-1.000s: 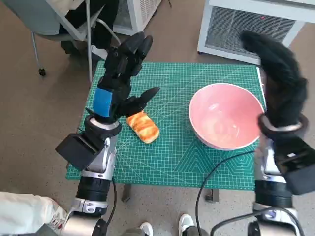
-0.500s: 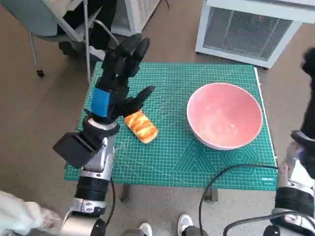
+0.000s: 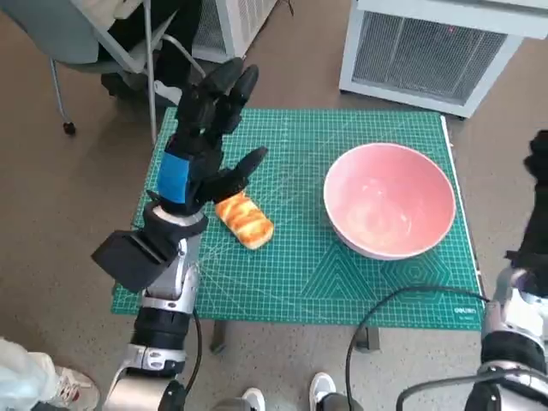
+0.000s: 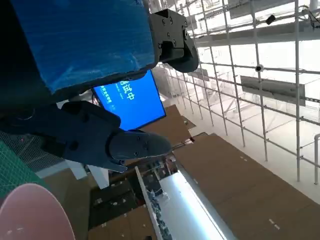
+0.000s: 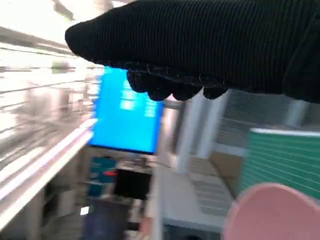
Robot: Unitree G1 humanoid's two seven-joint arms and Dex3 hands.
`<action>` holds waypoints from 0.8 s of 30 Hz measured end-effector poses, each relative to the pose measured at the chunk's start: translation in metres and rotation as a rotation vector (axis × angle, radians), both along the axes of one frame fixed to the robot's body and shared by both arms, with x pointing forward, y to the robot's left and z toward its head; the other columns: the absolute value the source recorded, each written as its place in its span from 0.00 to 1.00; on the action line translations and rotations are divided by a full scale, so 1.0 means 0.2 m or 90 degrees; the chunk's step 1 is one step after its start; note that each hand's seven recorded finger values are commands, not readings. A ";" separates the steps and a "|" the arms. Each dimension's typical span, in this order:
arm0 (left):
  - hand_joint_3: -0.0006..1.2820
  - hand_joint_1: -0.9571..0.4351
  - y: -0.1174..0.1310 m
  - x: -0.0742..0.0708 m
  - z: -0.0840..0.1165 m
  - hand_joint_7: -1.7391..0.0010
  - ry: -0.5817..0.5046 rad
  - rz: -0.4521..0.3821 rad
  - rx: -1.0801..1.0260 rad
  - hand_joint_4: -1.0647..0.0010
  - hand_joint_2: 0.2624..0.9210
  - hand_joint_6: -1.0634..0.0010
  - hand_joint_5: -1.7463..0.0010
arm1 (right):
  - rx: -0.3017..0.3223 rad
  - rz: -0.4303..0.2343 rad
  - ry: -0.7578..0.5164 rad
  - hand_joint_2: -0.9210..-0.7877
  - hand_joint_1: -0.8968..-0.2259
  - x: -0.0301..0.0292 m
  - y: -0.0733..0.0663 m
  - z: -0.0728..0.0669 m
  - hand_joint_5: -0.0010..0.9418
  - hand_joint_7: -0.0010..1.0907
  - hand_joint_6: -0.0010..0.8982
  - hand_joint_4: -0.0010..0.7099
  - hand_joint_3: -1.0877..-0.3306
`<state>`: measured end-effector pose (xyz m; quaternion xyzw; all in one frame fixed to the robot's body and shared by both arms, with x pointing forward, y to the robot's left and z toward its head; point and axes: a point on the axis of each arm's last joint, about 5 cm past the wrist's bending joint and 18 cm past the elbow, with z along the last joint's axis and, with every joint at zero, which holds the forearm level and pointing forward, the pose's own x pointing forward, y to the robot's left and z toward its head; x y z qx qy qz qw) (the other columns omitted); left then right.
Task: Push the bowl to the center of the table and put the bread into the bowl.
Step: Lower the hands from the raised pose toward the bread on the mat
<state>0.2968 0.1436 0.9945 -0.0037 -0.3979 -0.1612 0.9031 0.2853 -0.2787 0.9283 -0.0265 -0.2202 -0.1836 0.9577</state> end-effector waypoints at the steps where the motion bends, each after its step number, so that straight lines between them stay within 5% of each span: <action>1: 0.24 0.44 0.00 0.00 0.00 0.64 0.000 0.000 0.000 0.68 1.00 0.91 1.00 | 0.007 0.000 0.009 0.00 0.66 0.003 0.00 -0.01 0.00 0.39 0.04 0.25 0.32; 14: 0.24 0.44 0.01 0.00 0.01 0.65 -0.005 0.004 -0.001 0.68 1.00 0.91 1.00 | 0.106 0.034 0.131 0.00 0.64 0.070 0.17 -0.10 0.02 0.39 0.08 0.30 0.34; 24: 0.23 0.45 0.03 -0.01 0.03 0.66 -0.016 0.011 0.002 0.68 1.00 0.90 1.00 | 0.147 0.070 0.166 0.00 0.64 0.131 0.29 -0.09 0.02 0.38 0.10 0.32 0.34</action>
